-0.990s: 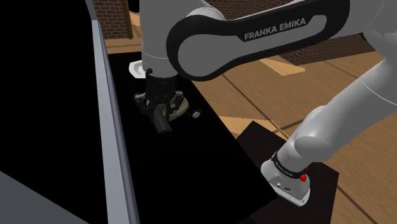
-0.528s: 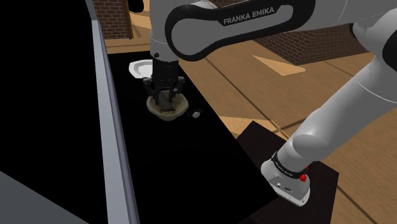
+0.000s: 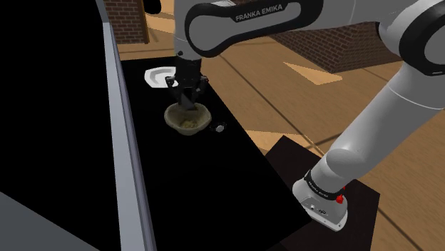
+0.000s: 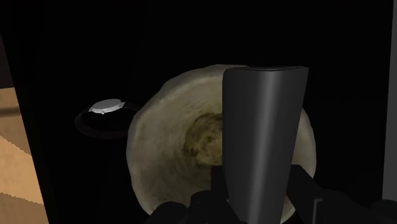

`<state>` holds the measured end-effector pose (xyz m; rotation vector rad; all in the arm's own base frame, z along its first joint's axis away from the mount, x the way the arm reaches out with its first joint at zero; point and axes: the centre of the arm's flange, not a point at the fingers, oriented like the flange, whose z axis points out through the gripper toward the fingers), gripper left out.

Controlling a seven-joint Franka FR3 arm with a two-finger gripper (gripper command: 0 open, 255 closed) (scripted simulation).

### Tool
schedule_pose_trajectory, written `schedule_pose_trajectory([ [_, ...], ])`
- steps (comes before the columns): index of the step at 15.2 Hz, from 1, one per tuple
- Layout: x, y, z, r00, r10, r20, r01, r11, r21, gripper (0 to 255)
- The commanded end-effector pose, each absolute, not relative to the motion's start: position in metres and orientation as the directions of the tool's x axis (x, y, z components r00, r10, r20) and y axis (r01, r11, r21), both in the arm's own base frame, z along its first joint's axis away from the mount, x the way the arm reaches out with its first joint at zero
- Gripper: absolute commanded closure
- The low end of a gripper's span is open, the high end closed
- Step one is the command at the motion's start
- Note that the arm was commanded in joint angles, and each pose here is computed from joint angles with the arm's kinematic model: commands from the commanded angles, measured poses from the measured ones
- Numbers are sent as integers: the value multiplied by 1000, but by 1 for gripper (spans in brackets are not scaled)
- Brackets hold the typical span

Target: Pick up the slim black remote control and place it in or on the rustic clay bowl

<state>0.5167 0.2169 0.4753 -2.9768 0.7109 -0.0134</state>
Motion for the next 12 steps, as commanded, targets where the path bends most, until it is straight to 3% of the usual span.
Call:
schedule_pose_trajectory([
  [1,518,215,465,893,-451,-10,-450,-889,-81,255],
  [12,518,215,426,893,-451,-10,-450,-889,-81,255],
])
